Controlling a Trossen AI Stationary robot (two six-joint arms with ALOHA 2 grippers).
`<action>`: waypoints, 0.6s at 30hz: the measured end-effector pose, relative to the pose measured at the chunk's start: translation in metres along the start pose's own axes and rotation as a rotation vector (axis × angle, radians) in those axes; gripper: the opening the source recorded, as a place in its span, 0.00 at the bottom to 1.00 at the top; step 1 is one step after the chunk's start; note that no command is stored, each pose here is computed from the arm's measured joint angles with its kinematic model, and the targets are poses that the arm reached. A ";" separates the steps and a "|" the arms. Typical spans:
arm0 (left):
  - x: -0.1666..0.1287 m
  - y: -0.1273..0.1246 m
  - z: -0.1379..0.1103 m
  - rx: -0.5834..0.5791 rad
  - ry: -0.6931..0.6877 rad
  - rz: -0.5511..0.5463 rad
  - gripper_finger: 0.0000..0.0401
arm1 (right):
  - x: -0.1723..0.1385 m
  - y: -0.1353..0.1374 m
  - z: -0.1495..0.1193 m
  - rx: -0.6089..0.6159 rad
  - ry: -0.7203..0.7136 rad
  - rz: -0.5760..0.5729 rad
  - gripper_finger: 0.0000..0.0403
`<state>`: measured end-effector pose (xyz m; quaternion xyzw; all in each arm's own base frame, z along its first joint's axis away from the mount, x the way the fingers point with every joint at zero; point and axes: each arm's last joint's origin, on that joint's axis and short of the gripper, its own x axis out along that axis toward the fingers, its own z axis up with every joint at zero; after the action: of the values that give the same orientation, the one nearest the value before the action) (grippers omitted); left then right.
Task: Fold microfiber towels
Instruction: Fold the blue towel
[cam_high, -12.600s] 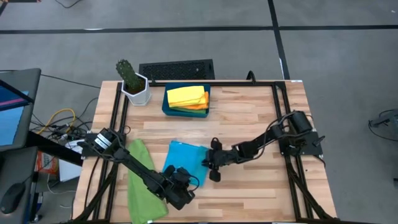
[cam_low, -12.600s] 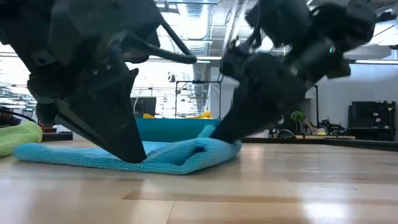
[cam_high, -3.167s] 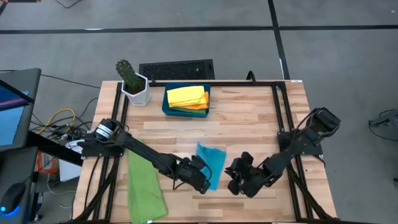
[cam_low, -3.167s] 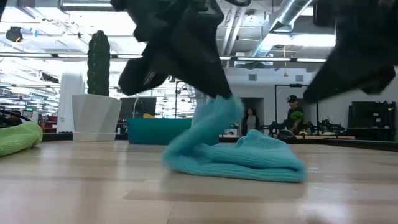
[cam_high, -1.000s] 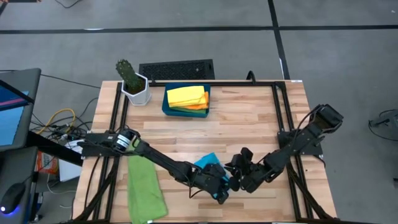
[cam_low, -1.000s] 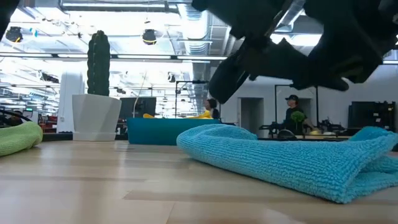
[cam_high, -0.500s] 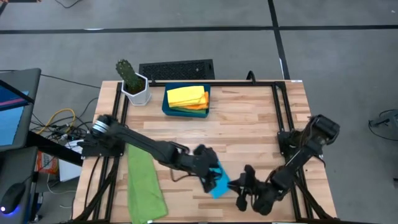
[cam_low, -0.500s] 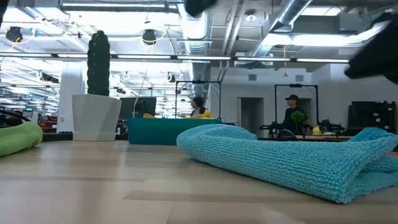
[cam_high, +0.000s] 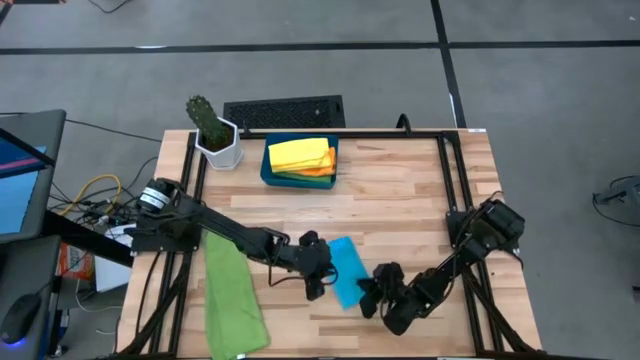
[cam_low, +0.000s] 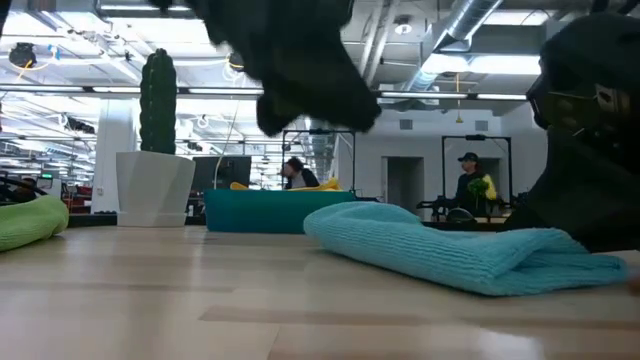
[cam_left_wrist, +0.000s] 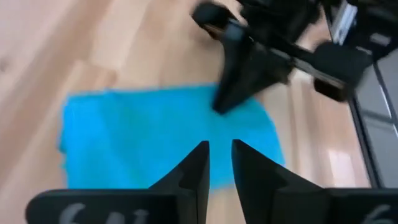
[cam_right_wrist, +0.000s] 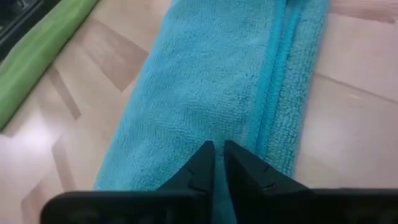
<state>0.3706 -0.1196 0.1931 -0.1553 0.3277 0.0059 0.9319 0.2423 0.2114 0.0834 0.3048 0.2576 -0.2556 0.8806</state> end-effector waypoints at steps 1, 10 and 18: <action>0.002 0.005 -0.001 0.006 -0.024 -0.005 0.14 | -0.001 0.000 0.001 0.001 0.001 0.001 0.15; 0.011 0.058 0.001 0.149 -0.119 -0.090 0.11 | -0.001 0.000 0.001 0.004 0.024 0.000 0.13; 0.053 0.098 -0.021 0.147 -0.063 -0.170 0.10 | -0.001 -0.001 0.001 0.019 0.029 -0.014 0.13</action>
<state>0.3883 -0.0378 0.1172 -0.1134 0.2833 -0.0924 0.9478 0.2405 0.2104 0.0841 0.3153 0.2699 -0.2597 0.8719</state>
